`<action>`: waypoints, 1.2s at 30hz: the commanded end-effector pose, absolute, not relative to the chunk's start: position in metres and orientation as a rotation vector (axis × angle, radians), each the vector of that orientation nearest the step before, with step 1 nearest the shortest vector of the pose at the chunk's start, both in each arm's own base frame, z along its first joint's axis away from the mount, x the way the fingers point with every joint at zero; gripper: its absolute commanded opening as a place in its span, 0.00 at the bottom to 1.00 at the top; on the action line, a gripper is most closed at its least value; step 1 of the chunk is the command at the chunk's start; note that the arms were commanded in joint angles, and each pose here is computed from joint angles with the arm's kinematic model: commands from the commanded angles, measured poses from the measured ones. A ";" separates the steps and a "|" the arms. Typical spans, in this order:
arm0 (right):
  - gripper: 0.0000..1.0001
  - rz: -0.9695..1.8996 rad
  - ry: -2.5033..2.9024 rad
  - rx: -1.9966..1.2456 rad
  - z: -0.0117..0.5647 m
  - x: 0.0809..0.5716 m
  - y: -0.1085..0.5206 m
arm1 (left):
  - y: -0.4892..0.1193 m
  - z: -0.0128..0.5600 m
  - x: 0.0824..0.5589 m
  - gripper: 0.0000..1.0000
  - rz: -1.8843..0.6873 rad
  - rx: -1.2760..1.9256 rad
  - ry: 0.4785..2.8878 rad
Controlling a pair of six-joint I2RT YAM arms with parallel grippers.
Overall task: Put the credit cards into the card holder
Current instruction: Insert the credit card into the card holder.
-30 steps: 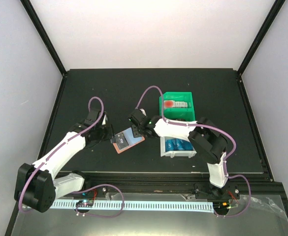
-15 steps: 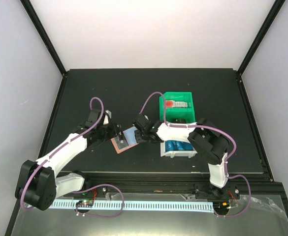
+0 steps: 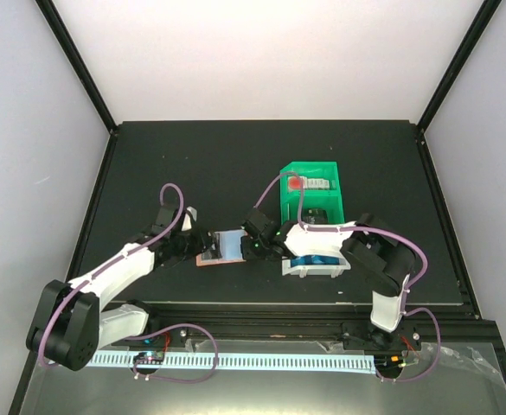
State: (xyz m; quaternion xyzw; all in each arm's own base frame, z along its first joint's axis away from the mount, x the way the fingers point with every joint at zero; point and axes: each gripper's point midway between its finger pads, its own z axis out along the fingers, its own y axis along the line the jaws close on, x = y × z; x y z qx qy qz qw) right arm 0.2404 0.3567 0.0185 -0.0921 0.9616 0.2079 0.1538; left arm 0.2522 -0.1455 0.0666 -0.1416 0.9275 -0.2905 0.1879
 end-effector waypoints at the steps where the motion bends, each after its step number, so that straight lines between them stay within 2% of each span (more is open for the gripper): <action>1: 0.21 0.584 2.843 -0.255 0.004 0.218 0.350 | -0.160 0.077 0.254 0.01 -0.941 -0.346 2.560; 18: 0.19 0.514 2.843 -0.253 -0.003 0.220 0.342 | -0.148 0.067 0.257 0.02 -0.850 -0.225 2.660; 25: 0.19 0.512 2.844 -0.253 -0.005 0.219 0.340 | -0.161 0.058 0.259 0.02 -0.951 -0.191 2.699; 36: 0.19 0.516 2.839 -0.260 -0.004 0.220 0.341 | -0.161 0.044 0.265 0.02 -0.948 -0.207 2.723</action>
